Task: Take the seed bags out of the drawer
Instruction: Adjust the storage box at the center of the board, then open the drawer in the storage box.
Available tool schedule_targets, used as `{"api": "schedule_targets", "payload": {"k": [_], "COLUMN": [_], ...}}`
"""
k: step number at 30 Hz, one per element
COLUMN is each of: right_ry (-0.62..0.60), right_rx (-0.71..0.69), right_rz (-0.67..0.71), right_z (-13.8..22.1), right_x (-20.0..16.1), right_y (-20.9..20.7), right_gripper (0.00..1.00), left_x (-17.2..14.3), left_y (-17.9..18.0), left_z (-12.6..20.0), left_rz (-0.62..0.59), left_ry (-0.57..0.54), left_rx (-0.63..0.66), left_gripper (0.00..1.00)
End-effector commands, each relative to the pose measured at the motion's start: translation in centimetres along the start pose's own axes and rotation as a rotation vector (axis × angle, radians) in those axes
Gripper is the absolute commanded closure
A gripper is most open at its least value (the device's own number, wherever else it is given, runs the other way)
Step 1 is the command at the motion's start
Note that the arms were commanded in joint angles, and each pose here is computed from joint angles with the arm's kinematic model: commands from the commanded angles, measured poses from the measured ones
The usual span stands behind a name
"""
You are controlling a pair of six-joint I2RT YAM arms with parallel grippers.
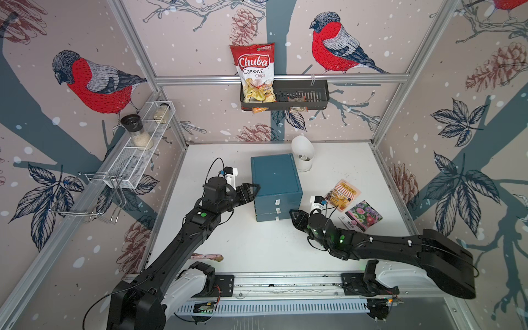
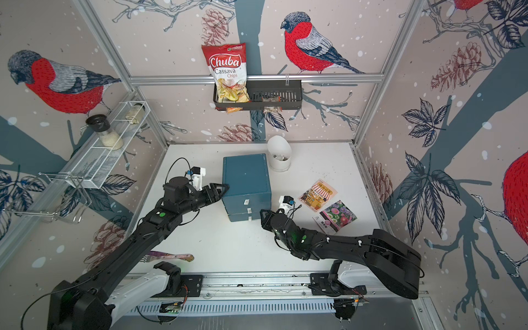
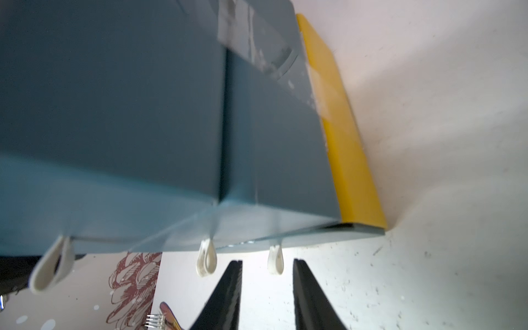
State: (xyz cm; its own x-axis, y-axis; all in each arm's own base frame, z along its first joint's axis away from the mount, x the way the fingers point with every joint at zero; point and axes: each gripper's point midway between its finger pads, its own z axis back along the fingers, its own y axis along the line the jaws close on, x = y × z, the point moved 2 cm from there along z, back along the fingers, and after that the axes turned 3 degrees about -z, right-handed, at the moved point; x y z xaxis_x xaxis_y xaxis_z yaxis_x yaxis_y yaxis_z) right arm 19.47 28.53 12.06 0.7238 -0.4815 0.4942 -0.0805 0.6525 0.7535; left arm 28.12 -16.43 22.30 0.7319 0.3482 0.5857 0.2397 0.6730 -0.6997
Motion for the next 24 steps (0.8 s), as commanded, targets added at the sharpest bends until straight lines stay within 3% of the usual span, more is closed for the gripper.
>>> {"api": "schedule_targets", "payload": {"k": [1, 3, 6, 18, 24], "right_ry": [0.0, 0.029, 0.062, 0.122, 0.137], "right_rx": [0.019, 0.025, 0.05, 0.093, 0.108], "right_rz": [-0.029, -0.028, -0.045, -0.197, -0.196], "right_z": [-0.3, -0.9, -1.6, -2.9, -3.3], "right_x": [-1.2, -2.0, -2.9, -4.0, -4.1], "right_y": [0.5, 0.9, 1.4, -0.4, -0.1], "right_gripper": [0.57, 0.45, 0.38, 0.46, 0.48], "left_x": [0.3, 0.9, 1.4, -0.4, -1.6], "left_y": [1.1, 0.7, 0.3, 1.3, 2.1], "left_z": [0.0, -0.2, -0.5, -1.2, -1.4], "left_rz": [0.007, 0.005, 0.004, 0.036, 0.072], "left_ry": [0.006, -0.002, -0.004, 0.047, 0.069], "left_rx": [0.073, 0.063, 0.049, 0.036, 0.031], "left_gripper": [0.33, 0.33, 0.33, 0.39, 0.41]}}
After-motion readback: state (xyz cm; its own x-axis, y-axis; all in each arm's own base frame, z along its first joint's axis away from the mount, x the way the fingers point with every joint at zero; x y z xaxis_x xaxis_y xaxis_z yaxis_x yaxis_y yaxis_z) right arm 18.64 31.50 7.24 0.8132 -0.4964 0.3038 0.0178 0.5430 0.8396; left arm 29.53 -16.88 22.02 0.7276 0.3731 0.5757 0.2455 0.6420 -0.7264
